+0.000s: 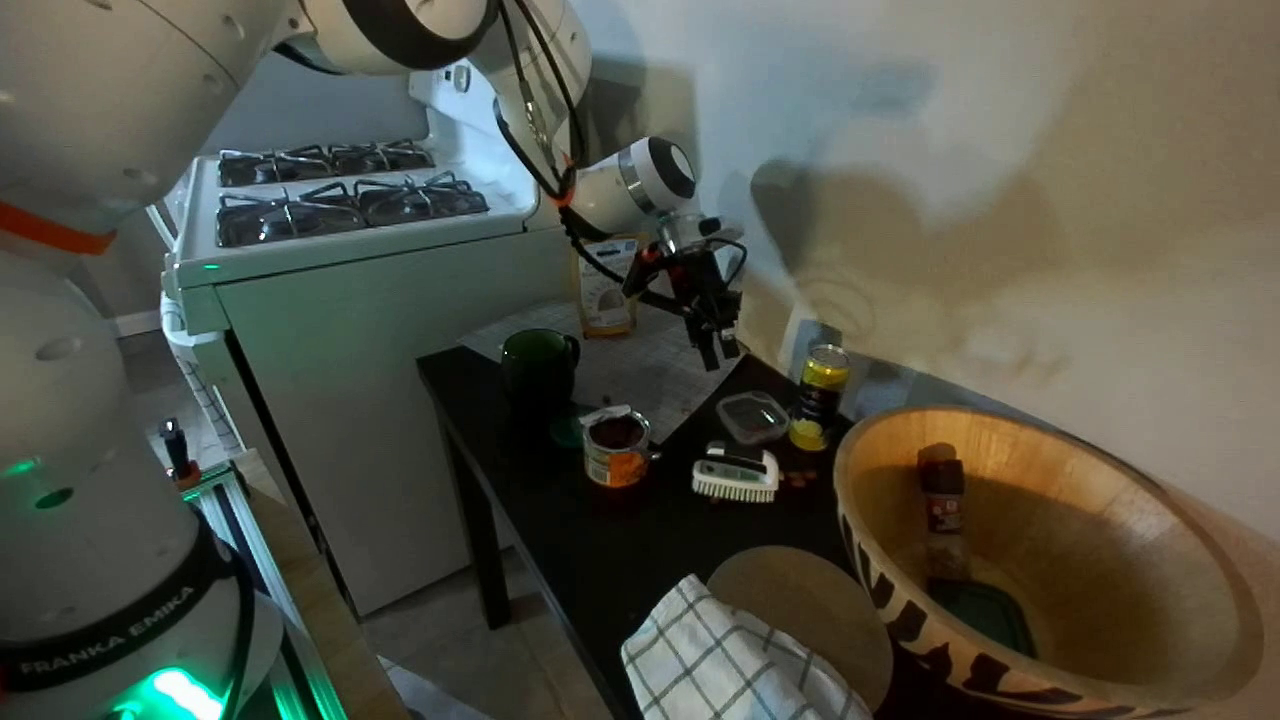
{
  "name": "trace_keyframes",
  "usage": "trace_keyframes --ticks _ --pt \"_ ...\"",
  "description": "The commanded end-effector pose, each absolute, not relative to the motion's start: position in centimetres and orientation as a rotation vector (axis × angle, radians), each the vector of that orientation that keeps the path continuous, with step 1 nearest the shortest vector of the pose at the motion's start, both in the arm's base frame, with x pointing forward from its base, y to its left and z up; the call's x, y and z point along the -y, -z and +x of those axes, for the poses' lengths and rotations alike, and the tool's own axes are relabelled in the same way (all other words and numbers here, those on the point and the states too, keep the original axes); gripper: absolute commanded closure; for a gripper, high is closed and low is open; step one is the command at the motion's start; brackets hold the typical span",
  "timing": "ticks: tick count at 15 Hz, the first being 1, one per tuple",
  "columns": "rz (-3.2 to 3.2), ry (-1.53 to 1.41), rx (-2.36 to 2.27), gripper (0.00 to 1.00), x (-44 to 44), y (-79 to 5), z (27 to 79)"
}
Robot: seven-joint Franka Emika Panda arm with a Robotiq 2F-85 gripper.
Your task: Use the brush to sweep the contents on the table
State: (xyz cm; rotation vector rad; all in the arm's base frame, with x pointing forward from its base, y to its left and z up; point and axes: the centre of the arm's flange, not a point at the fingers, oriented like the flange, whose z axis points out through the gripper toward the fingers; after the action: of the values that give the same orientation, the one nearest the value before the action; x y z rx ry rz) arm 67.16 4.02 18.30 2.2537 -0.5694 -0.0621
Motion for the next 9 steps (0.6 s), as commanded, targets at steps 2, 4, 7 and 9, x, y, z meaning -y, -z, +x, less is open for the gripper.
trace_keyframes --ticks 2,4,7,9 --pt "2.403 -0.189 0.663 0.00 -2.0 -21.8 59.9" --pt "2.459 -0.283 0.709 0.00 -1.6 -22.6 59.0" --pt "2.532 -0.387 0.733 0.00 -0.9 -23.7 57.2" --pt "2.578 -0.429 0.757 0.00 -0.1 -24.1 55.6"
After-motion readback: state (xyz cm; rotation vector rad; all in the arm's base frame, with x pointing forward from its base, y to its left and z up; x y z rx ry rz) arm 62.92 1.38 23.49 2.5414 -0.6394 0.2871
